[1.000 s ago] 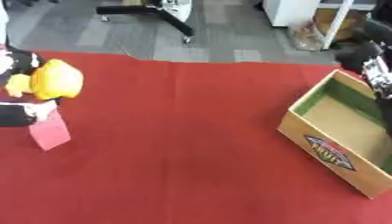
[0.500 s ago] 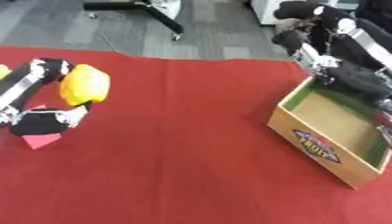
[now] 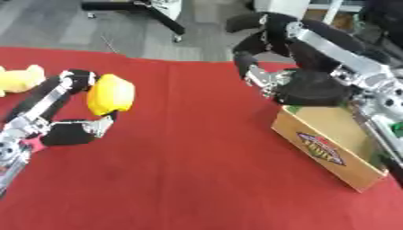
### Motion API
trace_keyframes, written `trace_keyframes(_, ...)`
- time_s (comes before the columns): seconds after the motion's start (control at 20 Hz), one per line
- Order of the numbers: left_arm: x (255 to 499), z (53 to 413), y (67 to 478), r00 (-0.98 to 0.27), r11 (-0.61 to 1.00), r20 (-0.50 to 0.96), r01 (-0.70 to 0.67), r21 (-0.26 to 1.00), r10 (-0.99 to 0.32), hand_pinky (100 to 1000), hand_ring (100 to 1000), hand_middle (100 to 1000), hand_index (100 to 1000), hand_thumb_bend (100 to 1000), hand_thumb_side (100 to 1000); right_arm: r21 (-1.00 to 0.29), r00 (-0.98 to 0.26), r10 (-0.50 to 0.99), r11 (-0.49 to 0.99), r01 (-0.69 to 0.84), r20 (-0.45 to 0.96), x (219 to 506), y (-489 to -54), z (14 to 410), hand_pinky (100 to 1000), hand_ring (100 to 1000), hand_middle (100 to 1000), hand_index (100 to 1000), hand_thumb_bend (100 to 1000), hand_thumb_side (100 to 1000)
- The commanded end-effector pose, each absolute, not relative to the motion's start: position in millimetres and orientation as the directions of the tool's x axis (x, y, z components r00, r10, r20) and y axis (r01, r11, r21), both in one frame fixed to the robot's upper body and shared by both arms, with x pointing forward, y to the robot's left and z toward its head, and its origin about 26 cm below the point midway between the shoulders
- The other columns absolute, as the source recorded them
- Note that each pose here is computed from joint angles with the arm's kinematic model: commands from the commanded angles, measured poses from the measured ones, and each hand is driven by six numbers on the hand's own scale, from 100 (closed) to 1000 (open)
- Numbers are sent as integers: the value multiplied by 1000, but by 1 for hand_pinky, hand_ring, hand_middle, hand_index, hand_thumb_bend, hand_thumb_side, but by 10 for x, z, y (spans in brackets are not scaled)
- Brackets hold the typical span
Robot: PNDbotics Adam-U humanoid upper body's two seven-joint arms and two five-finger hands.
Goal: Pick up the objects with one hand, pass them to the other hand, and then place them into the box on the other side of the table.
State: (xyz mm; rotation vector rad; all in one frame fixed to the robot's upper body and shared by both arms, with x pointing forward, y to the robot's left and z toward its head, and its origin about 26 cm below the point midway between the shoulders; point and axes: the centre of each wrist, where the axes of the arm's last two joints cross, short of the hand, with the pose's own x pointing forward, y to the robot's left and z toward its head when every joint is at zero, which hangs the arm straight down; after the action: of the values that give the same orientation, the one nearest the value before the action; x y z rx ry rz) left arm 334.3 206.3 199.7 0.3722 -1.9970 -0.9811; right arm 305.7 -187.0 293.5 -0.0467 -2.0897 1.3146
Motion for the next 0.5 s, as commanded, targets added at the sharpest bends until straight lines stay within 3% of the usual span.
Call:
trace_keyframes(0.05, 3354, 2041, 1994, -618, 660, 550, 65, 748, -561, 756, 597, 538, 498, 100, 179, -850, -805, 377, 452, -272, 458, 3006, -1785, 3013, 854, 800, 880, 908, 100, 497)
trace_keyframes(0.5, 3407, 1935, 1850, -628, 682, 559, 61, 729, -542, 757, 595, 534, 497, 100, 190, -910, -825, 424, 342, -236, 373, 2964, -1562, 3045, 860, 817, 887, 904, 100, 285)
